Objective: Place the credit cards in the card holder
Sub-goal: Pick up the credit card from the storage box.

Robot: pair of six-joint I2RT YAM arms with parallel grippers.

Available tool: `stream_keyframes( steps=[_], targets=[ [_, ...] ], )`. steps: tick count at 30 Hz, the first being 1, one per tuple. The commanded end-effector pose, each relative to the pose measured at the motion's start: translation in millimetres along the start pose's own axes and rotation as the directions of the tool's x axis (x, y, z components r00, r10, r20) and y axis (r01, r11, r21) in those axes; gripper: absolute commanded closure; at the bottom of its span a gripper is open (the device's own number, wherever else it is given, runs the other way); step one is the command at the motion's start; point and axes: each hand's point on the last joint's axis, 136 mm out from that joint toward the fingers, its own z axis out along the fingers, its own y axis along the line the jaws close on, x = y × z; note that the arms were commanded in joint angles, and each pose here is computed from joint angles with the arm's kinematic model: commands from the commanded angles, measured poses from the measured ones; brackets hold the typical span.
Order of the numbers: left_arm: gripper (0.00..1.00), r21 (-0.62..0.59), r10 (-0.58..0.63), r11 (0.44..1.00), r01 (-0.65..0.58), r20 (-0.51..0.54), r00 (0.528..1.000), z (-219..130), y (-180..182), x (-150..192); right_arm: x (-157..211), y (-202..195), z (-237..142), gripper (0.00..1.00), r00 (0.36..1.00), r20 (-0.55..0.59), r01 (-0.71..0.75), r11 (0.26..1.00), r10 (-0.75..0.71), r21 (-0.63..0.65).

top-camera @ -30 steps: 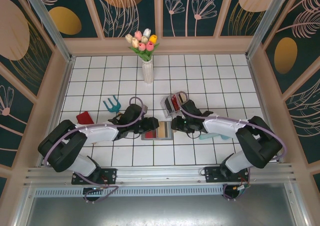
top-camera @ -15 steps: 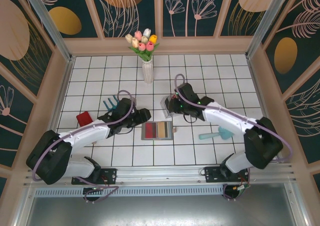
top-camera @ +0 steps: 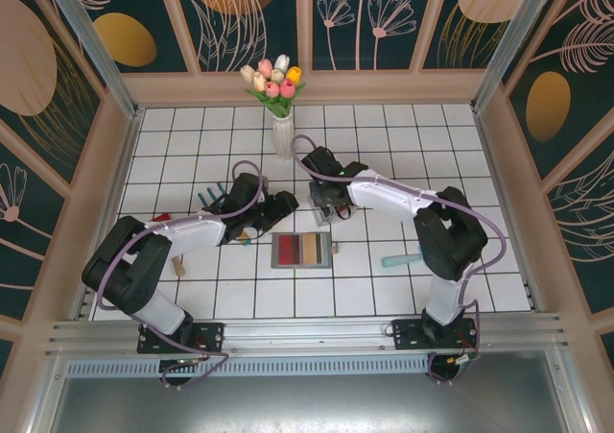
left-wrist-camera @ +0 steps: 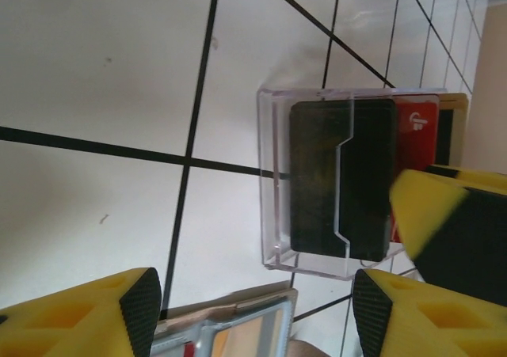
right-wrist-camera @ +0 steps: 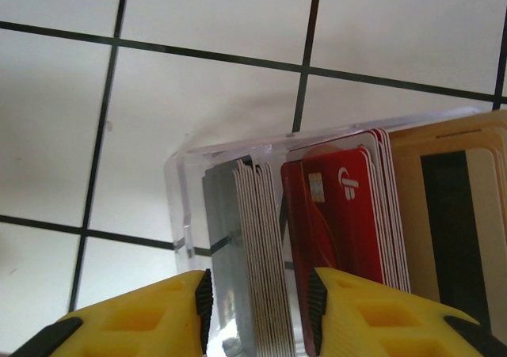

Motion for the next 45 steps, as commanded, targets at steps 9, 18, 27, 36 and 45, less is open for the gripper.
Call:
stream_keyframes(
  steps=[9, 18, 27, 36, 45],
  targets=[
    [0.33, 0.038, -0.035, 0.999, 0.034, 0.024, 0.999, 0, -5, -7, 11, -14, 21, 0.58, 0.99, -0.072, 0.137, 0.969, -0.125, 0.206],
    [0.33, 0.044, -0.034, 0.999, 0.033, 0.027, 0.999, -2, -6, -7, 2, -22, 6, 0.57, 0.988, -0.032, 0.152, 0.94, -0.15, 0.305],
    [0.33, 0.051, -0.035, 0.998, 0.035, 0.016, 0.999, -2, -7, -5, -5, -23, -8, 0.62, 0.989, -0.002, 0.139, 0.945, -0.145, 0.296],
    [0.33, 0.062, -0.033, 0.998, 0.033, 0.004, 0.999, -1, -9, -4, -8, -23, -12, 0.69, 0.99, 0.007, 0.136, 0.948, -0.144, 0.287],
    [0.33, 0.064, -0.032, 0.997, 0.032, -0.008, 0.999, 1, -10, -2, -8, -24, -13, 0.78, 0.99, 0.011, 0.132, 0.946, -0.142, 0.295]
  ],
)
